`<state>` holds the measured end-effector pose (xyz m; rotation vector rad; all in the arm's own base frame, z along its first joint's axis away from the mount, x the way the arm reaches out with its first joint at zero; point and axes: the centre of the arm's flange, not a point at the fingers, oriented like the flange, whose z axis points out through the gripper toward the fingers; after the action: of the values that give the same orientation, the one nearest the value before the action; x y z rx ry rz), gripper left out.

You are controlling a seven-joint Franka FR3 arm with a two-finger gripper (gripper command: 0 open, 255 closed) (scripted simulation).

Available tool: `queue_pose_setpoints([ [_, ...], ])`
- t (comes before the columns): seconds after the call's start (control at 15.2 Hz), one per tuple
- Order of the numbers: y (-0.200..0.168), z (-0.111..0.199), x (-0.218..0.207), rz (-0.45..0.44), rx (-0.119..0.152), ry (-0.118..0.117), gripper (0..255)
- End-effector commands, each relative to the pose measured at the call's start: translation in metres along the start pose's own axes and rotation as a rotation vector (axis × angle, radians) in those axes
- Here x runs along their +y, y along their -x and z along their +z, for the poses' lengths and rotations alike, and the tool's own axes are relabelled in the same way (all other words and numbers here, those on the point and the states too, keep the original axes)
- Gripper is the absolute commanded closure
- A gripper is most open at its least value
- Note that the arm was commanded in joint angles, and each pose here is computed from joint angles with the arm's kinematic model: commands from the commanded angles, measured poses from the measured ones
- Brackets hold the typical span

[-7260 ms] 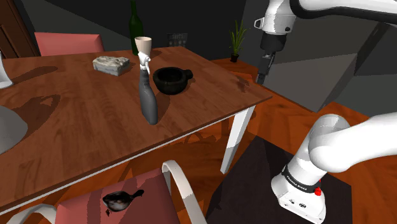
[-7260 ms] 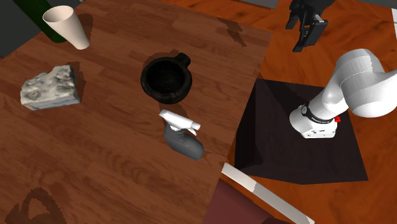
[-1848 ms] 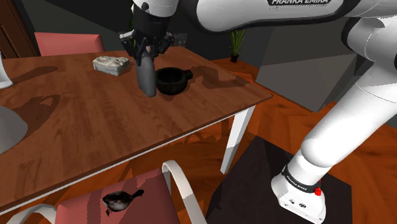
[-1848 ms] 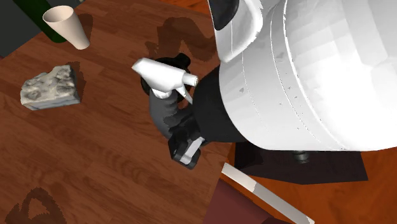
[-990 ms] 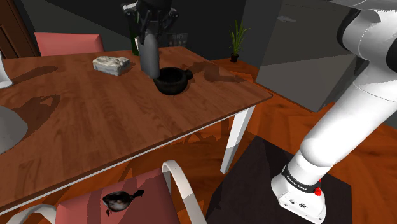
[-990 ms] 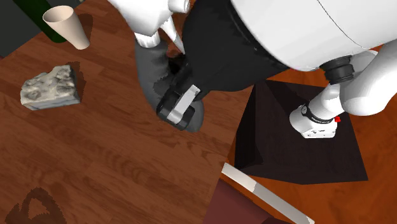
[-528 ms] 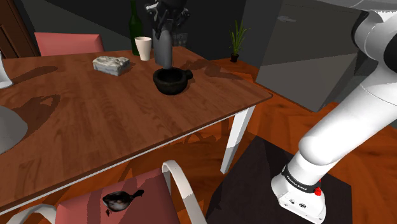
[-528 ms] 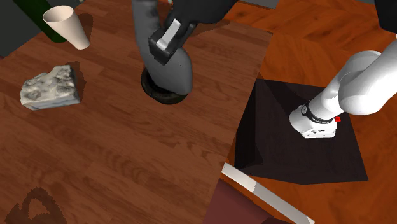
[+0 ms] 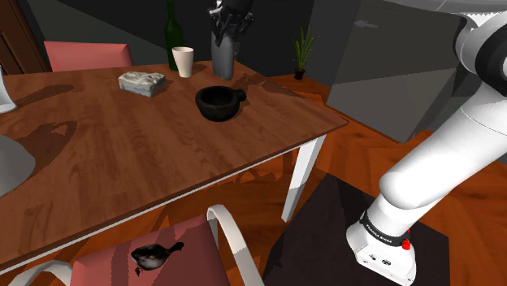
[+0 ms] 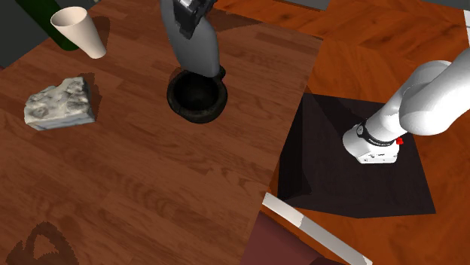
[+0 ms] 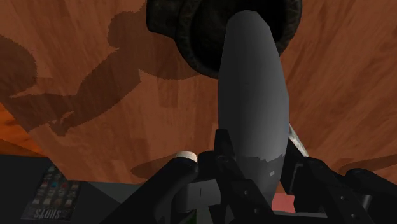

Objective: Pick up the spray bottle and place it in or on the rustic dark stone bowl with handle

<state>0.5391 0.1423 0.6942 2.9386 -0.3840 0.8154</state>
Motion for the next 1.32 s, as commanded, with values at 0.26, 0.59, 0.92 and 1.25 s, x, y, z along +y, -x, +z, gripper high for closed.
queue_pose_setpoints([
  [0.26, 0.01, 0.028, 0.005, -0.001, 0.001, 0.0, 255],
  [0.59, 0.024, 0.05, 0.005, -0.001, 0.001, 0.0, 255],
  [0.92, 0.027, 0.054, 0.006, -0.001, 0.001, 0.0, 255],
  [1.25, 0.027, 0.054, 0.006, -0.001, 0.001, 0.0, 0],
])
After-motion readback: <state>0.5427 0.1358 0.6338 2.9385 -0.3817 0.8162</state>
